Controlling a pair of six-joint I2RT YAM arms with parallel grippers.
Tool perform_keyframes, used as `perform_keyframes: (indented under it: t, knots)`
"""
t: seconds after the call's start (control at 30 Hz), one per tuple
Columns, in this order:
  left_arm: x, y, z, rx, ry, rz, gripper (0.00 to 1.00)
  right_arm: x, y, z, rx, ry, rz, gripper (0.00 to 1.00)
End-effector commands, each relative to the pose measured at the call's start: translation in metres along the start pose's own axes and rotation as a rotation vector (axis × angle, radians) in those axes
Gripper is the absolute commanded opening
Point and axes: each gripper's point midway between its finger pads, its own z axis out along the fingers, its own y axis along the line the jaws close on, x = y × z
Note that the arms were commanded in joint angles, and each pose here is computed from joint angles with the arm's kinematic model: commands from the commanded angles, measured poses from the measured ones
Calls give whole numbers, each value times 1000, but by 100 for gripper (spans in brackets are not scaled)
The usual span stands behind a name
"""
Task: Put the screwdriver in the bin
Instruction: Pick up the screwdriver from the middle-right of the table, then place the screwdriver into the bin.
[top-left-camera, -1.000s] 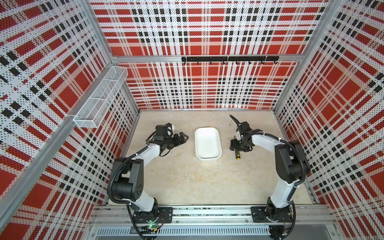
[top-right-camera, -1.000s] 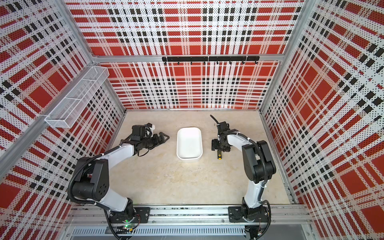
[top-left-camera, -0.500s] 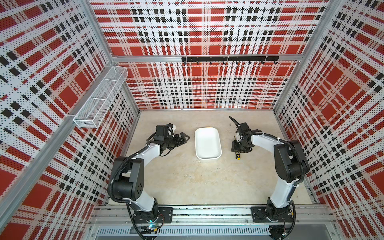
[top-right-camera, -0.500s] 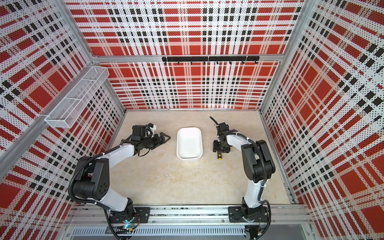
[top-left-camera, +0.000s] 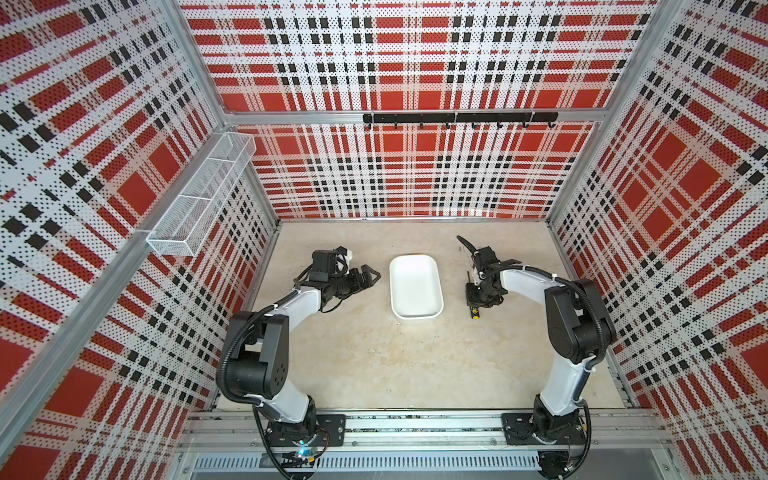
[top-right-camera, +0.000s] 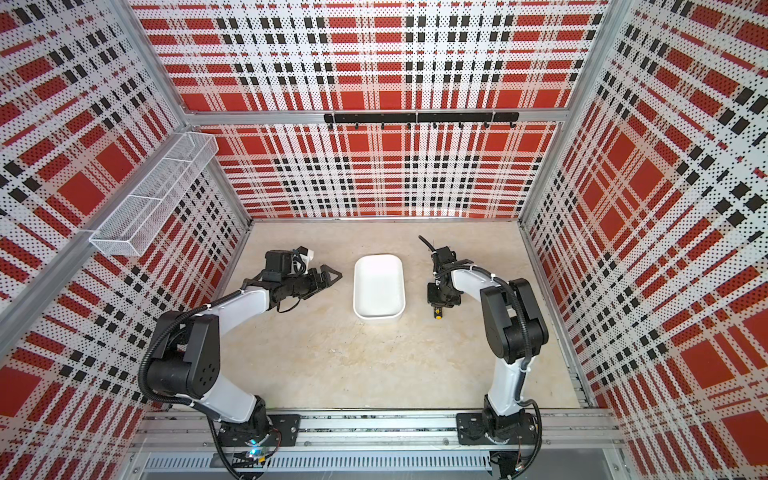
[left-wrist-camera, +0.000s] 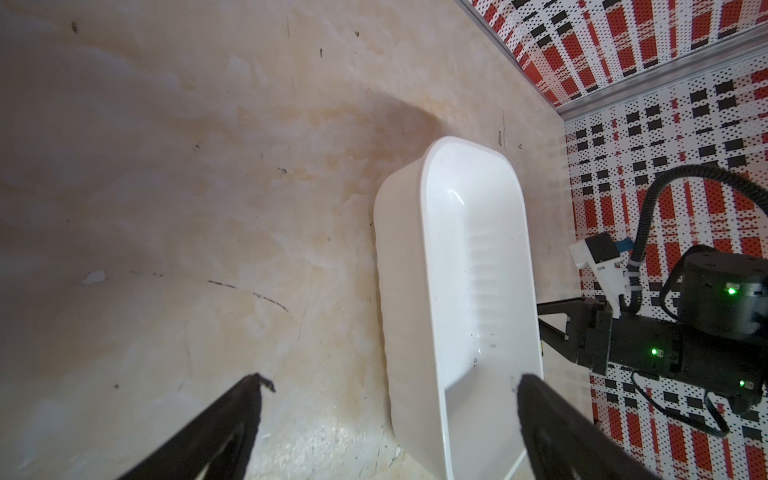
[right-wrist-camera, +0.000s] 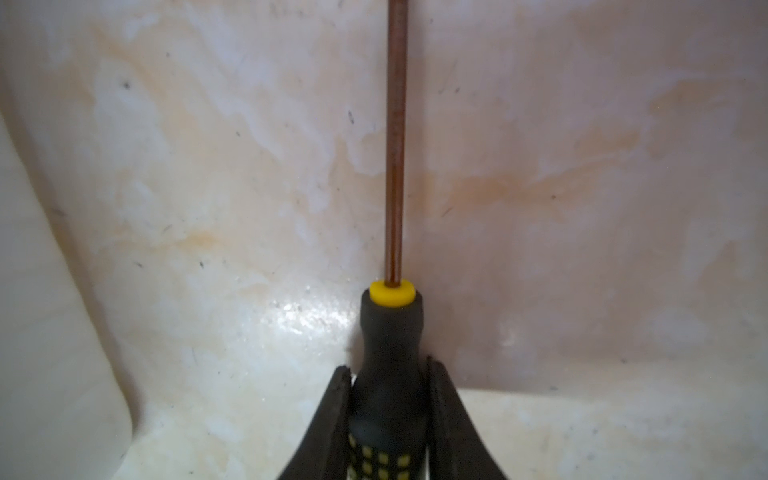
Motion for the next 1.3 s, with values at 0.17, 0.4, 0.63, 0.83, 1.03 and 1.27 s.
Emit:
perform_keyframes:
  t: [0.17,0.4,0.63,0.83,1.03,1.27]
  knots:
    - [-3,-13,2,53,-3,25,98,-8,13,-37,-47,-68,4,0]
    - [-3,-17,3,79,-4,22,98,-22,36,-106,-186,-202,24,0]
    - [-3,-16,3,82,-5,19,98,-23,77,-171,-385,-327,29,0]
    - [-4,-16,6,87,-3,14,98,-18,119,-211,-485,-374,18,0]
    - [-4,-19,5,101,-5,17,98,-15,146,-206,-567,-327,59,0]
    - [-5,-22,4,117,-5,23,98,-6,177,-160,-517,-226,27,0]
